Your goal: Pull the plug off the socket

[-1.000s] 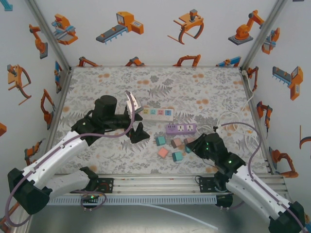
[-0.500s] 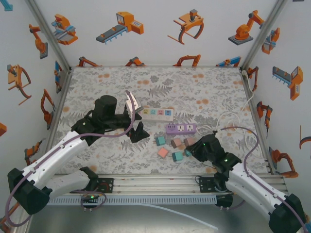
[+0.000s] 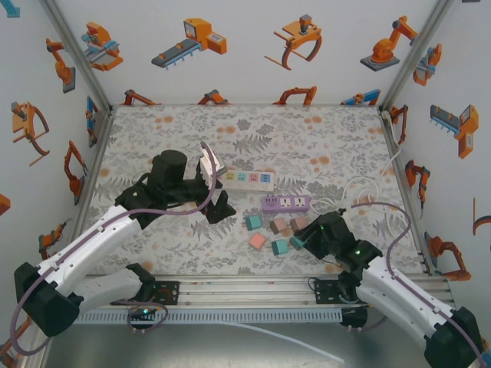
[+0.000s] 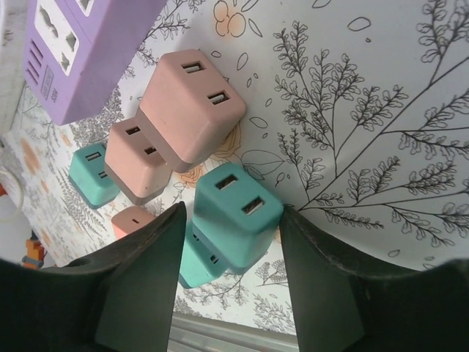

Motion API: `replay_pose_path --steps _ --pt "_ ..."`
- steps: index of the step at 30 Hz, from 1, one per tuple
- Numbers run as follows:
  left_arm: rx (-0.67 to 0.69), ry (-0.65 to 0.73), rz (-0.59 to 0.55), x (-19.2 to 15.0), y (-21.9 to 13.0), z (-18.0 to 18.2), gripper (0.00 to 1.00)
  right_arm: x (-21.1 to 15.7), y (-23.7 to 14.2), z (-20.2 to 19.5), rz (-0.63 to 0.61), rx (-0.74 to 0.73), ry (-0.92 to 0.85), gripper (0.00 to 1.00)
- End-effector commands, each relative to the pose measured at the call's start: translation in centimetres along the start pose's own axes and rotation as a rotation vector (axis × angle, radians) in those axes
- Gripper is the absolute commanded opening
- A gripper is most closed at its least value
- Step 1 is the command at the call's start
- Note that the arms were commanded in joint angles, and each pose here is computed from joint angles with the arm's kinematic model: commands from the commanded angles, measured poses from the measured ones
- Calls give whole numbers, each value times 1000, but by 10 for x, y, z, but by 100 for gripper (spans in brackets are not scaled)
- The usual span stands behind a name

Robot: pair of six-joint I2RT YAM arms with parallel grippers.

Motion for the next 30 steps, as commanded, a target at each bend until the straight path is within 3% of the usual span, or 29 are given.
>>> replay_pose_path --steps 1,7,10,12,14,19,24,30 --pt "72 -9 -2 4 -2 8 97 5 -9 -13 -18 -111 -21 55" --pt "200 -40 -22 6 -8 24 97 24 -27 8 -93 -89 -71 58" --pt "321 -99 -74 10 -15 40 97 41 -41 28 -155 -64 -184 61" --pt "386 -124 -105 12 -19 49 97 54 -51 47 -207 -38 -282 67" --pt "449 -147 -120 11 -24 57 97 67 -60 71 -265 0 -400 84" --pt "669 -231 -113 4 -40 85 97 89 -77 139 -366 136 -739 86" --pt "944 -421 -83 -22 -74 120 97 87 -75 196 -406 305 -1027 87" --pt "1019 -759 -139 -61 -110 151 97 69 -55 239 -360 460 -1334 86"
Point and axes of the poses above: each hand's point on the last joint's axis, 136 mm out from that joint toward the fingers, its own y axis out along the fingers, its own z axis along the line the jaws close on, x = y × z, the point moved 3 cm from there along -y, back along the fingers, and after that the axes turned 7 degrees about -y, right-handed, at the moved point
